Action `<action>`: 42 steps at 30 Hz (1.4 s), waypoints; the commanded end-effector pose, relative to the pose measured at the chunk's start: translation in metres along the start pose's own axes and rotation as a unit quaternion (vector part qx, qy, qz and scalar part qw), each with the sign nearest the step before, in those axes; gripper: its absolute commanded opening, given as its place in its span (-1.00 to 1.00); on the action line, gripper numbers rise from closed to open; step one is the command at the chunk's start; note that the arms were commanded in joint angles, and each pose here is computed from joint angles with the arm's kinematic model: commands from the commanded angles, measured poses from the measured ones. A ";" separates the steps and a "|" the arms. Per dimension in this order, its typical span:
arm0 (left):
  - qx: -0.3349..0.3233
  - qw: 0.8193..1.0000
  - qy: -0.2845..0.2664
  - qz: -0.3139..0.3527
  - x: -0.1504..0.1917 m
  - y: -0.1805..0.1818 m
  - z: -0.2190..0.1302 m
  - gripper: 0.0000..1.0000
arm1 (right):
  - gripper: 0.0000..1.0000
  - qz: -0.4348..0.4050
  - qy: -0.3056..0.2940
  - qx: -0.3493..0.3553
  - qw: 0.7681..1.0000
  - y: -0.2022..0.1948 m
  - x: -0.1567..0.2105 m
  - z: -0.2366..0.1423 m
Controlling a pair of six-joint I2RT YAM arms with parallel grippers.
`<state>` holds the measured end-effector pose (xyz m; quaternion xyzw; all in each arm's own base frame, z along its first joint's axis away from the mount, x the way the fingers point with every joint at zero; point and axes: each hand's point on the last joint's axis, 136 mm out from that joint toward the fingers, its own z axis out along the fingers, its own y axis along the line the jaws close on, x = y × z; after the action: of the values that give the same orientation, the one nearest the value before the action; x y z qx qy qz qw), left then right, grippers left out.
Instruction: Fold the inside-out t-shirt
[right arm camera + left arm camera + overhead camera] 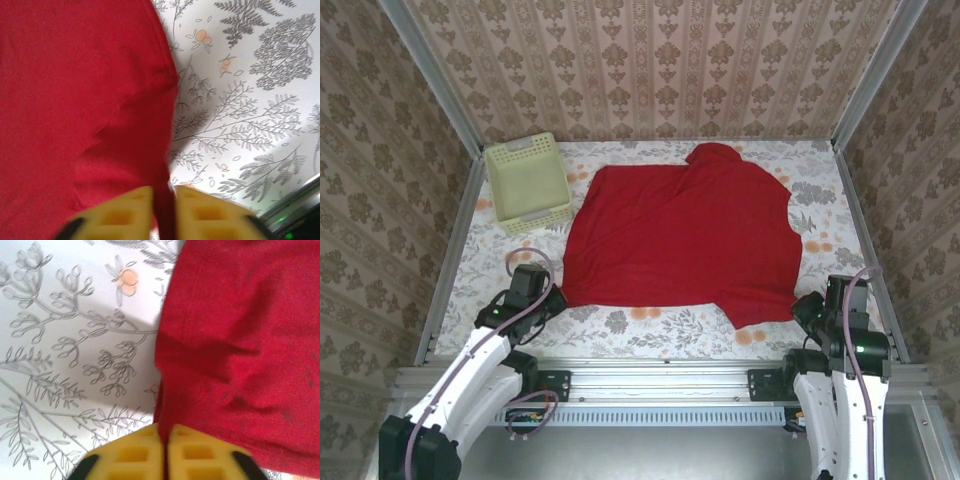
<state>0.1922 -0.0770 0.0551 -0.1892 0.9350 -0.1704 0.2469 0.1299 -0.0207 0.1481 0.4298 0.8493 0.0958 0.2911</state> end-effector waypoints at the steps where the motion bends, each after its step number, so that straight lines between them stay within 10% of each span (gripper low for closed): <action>1: -0.027 0.999 0.008 -0.019 0.010 0.016 -0.002 -0.42 | 0.18 0.015 -0.036 0.020 0.999 -0.009 -0.010 -0.016; 5: -0.023 0.999 -0.046 -0.003 -0.021 0.002 -0.036 0.10 | 0.94 0.010 -0.076 0.002 0.997 0.006 -0.033 -0.034; 11: 0.032 0.993 -0.085 0.072 -0.076 -0.067 -0.068 0.30 | 0.93 -0.021 -0.076 -0.092 0.993 0.074 -0.069 -0.035; 20: 0.053 0.980 -0.009 0.190 -0.073 -0.179 0.008 0.35 | 0.91 -0.203 0.021 -0.089 0.975 0.165 -0.052 0.046; 30: 0.019 0.977 0.098 0.186 -0.026 -0.176 0.104 0.36 | 0.91 -0.240 0.129 -0.037 0.961 0.169 0.026 0.157; 42: -0.024 0.974 0.144 0.173 0.067 -0.119 0.108 0.40 | 1.00 -0.144 0.136 0.119 0.973 0.079 0.048 0.175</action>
<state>0.2769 -0.2480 0.0246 0.0167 0.9678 -0.1541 0.1983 0.2837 0.0716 0.0229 0.2552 0.9557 0.0504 0.1379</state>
